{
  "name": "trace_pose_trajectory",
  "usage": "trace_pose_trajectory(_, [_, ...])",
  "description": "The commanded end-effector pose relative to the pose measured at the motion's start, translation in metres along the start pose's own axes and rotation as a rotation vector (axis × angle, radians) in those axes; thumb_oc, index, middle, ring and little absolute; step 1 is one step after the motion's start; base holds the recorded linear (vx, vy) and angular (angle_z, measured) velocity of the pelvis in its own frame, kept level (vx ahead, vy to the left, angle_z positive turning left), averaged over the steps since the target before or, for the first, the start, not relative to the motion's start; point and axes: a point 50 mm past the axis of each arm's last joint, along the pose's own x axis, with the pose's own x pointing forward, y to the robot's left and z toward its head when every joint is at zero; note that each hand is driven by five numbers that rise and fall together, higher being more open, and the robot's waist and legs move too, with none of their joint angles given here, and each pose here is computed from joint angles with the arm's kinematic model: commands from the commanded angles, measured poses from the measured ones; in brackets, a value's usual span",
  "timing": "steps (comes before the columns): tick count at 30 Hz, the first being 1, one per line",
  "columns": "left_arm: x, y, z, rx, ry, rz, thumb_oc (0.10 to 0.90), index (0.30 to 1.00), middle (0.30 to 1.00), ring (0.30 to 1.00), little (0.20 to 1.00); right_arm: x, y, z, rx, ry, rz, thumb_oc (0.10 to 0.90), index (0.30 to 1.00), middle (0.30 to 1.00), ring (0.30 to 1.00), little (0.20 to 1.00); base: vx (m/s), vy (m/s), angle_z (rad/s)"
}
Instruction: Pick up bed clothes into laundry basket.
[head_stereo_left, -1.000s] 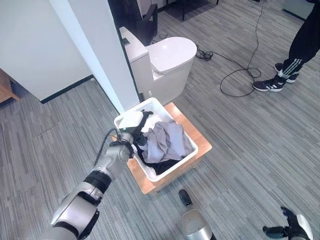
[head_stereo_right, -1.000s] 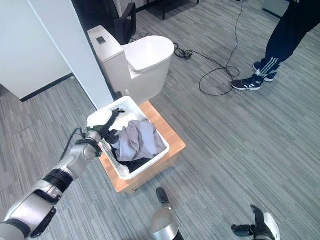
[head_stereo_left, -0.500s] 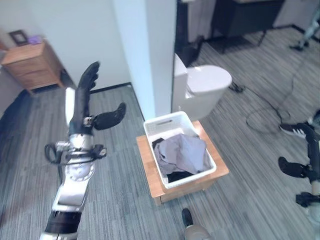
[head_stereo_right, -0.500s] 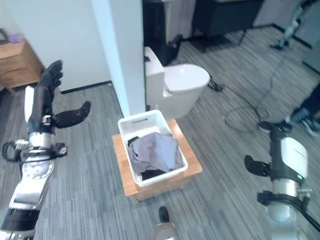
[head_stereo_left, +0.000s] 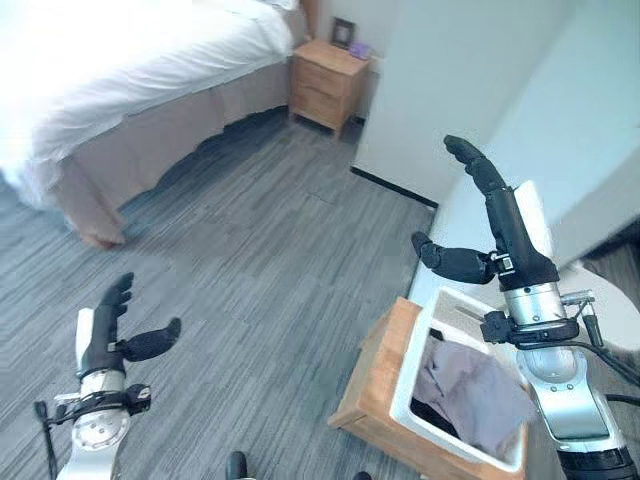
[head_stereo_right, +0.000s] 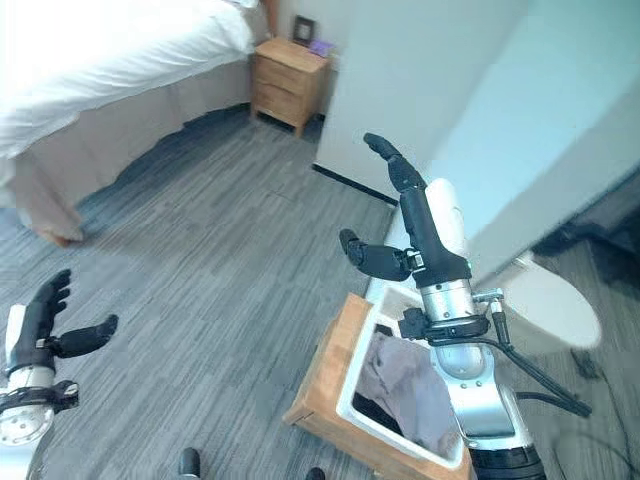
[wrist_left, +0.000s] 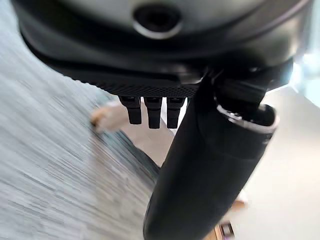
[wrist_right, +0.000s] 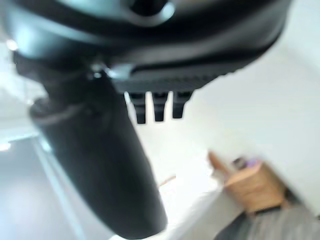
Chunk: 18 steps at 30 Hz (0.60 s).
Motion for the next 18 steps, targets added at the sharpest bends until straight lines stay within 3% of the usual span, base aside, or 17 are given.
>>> trace_pose_trajectory(1, [0.017,0.017,0.057,-0.073,-0.278,0.073,0.800,0.900,0.900,0.900,0.900,0.016,-0.025,0.017,-0.019,-0.126,-0.150,0.800,0.900,0.900,0.900,0.900,-0.09,-0.037,1.81])
trace_pose_trajectory(8, [0.014,0.020,0.041,-0.153,-0.196,0.097,0.800,0.900,0.900,0.900,0.900,0.040,-0.021,0.033,-0.022,-0.199,-0.187,0.800,0.900,0.900,0.900,0.900,-0.17,-0.192,0.74])
trace_pose_trajectory(12, [0.012,0.024,0.043,-0.182,-0.210,0.128,0.800,0.900,0.900,0.900,0.900,0.040,-0.021,0.038,-0.047,-0.230,-0.168,0.800,0.900,0.900,0.900,0.900,-0.31,-0.117,0.35])
trace_pose_trajectory(15, [0.010,0.027,0.046,-0.245,-0.225,0.138,0.800,0.900,0.900,0.900,0.900,0.039,-0.026,0.040,-0.066,-0.229,-0.170,0.800,0.900,0.900,0.900,0.900,-0.23,-0.060,1.69])
trace_pose_trajectory(18, [0.009,0.020,0.042,-0.281,-0.201,0.133,0.800,0.900,0.900,0.900,0.900,0.036,-0.027,0.037,-0.065,-0.208,-0.176,0.800,0.900,0.900,0.900,0.900,-0.17,-0.115,0.59])
